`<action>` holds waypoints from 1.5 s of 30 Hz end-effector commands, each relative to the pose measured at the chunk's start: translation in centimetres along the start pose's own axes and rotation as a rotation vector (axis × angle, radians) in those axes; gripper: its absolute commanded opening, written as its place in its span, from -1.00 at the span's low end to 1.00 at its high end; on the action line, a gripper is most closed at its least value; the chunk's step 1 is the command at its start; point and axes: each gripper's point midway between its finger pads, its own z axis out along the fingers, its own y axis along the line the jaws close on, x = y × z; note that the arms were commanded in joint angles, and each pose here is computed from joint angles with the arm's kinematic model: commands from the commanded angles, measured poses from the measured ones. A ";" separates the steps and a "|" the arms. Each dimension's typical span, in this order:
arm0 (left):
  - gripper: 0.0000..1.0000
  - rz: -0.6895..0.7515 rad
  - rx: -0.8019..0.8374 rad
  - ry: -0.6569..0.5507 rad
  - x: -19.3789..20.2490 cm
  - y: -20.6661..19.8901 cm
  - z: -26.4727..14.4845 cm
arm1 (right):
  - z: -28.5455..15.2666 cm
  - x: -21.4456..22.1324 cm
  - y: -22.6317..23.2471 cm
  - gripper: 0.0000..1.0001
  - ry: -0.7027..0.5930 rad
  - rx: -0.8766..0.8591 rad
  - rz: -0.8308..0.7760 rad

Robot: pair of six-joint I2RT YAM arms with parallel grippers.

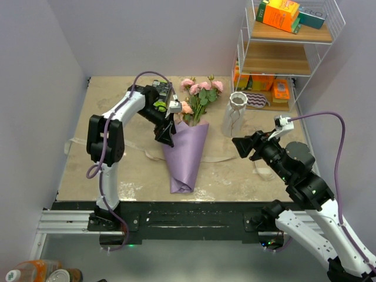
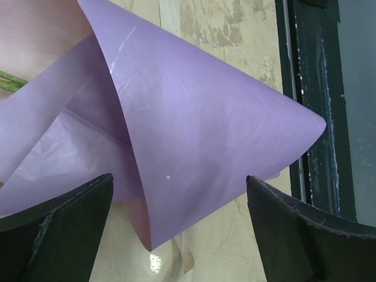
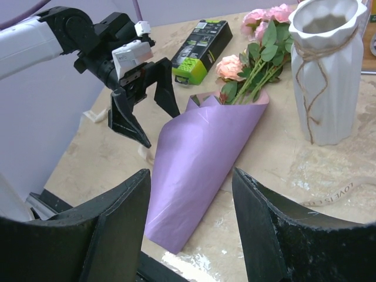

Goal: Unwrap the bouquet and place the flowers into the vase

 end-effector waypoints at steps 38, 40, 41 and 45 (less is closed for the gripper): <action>-0.18 0.092 0.143 0.019 -11.5 -10.9 6.8 | -1.8 -2.0 1.0 0.25 -0.072 -0.038 0.022; 0.06 0.087 0.154 0.046 -11.4 -10.7 8.7 | -2.2 -2.4 0.9 0.32 -0.082 -0.026 0.023; 0.07 0.069 0.159 0.055 -11.4 -10.8 9.3 | -2.5 -2.7 0.8 0.33 -0.089 -0.021 0.020; 0.63 0.052 0.179 0.031 -13.2 -11.2 11.3 | -3.7 -4.2 0.7 0.36 -0.124 0.004 0.001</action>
